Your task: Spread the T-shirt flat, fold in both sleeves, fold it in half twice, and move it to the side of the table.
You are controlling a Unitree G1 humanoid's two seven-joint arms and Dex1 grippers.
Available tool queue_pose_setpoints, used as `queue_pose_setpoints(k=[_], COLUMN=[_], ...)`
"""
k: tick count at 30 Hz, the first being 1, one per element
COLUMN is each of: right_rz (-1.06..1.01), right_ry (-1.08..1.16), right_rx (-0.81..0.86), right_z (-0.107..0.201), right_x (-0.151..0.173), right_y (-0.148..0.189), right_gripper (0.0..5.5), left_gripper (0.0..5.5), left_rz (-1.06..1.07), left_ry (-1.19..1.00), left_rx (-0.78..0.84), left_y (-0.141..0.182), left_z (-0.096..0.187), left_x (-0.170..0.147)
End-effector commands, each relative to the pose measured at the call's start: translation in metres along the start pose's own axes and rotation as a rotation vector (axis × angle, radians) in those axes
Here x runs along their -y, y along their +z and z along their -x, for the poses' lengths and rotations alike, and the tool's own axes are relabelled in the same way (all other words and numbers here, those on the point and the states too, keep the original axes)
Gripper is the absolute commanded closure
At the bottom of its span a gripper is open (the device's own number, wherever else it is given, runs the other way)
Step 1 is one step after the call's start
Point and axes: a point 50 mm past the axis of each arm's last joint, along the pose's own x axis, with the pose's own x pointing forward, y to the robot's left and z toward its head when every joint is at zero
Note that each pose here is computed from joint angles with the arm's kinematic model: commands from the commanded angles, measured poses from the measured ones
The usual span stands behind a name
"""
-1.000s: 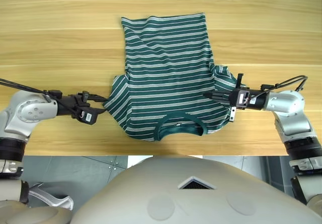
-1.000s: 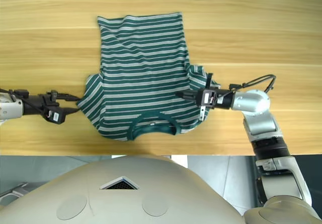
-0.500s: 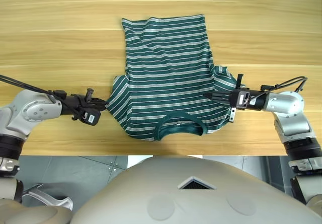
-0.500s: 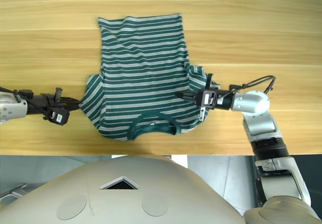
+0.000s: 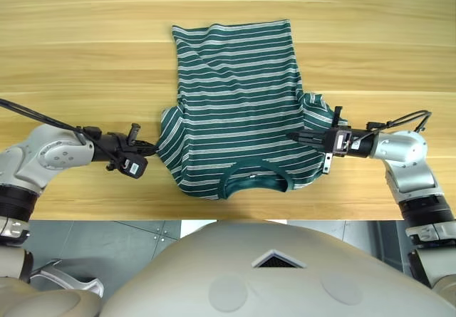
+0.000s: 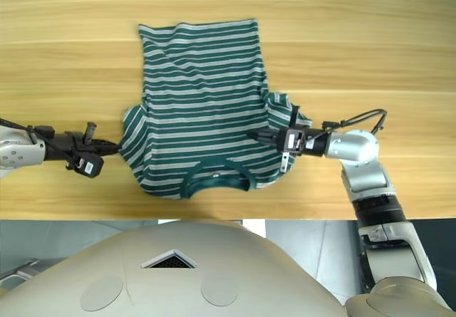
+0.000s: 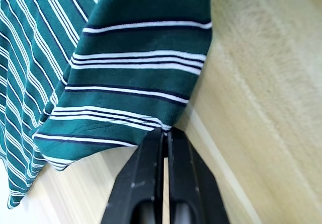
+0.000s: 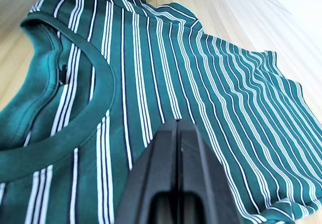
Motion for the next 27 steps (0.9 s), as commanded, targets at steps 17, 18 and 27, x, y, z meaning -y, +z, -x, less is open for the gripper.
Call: queue_pose_setpoints(k=[17,18,27], right_rz=[0.010,0.010,0.011], right_ry=[0.012,0.012,0.013], right_rx=[-0.001,-0.001,0.002], right_z=[-0.004,-0.004,-0.004], right_x=[-0.001,-0.001,0.000], right_y=[0.002,0.002,0.003], right_gripper=[5.50,5.50,5.50], left_gripper=[5.48,5.48,5.48], left_rz=[-0.071,-0.074,-0.131], left_ry=[0.060,0.071,0.142], left_rx=[0.024,0.021,0.009], left_y=[0.012,0.013,0.016], left_z=[0.026,0.028,0.037], left_x=[-0.020,-0.022,-0.043])
